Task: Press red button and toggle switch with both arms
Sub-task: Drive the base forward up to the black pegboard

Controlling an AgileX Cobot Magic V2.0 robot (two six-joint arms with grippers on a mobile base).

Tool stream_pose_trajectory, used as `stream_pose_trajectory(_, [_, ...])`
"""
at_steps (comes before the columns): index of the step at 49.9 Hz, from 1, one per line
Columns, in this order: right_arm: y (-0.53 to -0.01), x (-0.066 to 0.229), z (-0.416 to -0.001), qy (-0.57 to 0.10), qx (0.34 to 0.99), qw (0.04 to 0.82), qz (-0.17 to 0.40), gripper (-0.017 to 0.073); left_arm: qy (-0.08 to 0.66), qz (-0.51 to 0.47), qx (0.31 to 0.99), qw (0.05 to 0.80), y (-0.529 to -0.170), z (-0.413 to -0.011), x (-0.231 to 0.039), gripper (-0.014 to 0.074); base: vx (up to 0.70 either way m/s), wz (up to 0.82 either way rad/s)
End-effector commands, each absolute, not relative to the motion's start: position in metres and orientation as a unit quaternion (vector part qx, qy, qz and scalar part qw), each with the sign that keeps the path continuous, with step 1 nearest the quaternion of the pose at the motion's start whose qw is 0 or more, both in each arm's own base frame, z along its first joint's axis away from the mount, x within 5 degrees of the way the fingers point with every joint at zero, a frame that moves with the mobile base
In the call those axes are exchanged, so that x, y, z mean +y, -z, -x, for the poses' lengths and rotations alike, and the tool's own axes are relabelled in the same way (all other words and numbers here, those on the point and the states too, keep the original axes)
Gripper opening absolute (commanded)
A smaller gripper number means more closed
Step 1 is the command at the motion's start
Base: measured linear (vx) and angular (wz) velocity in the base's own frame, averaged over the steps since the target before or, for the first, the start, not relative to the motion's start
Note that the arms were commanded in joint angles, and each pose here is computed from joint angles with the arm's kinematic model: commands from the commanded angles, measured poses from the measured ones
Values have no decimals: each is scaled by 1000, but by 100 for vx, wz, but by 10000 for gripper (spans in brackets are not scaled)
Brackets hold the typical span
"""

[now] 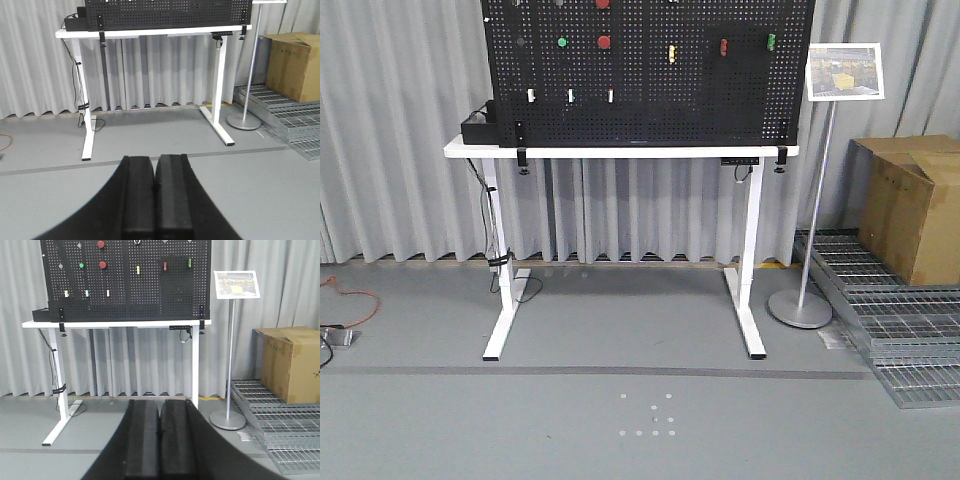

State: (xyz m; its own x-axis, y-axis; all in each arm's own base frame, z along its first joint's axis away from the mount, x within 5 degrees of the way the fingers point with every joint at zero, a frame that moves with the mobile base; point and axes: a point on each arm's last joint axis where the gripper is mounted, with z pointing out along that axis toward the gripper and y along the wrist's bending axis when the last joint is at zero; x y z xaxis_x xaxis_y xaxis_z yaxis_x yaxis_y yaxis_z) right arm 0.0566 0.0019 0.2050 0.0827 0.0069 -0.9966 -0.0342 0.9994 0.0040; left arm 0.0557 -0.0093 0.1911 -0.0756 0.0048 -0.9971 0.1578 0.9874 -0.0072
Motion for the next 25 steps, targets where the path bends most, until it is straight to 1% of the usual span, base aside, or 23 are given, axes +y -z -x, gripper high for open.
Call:
stream_pose_trajectory(1, [-209,2,-55,-11,645,764,14,-3,60,-51,710,700,-188,-56,-9,1,3,0])
stream_pose_trajectory(13, [-209,2,-55,-11,645,764,14,-3,60,-51,710,700,-188,-56,-9,1,10,0])
stream_pose_trajectory(25, [-209,2,-55,-11,645,764,14,-3,60,-51,710,700,-188,-56,-9,1,26,-3])
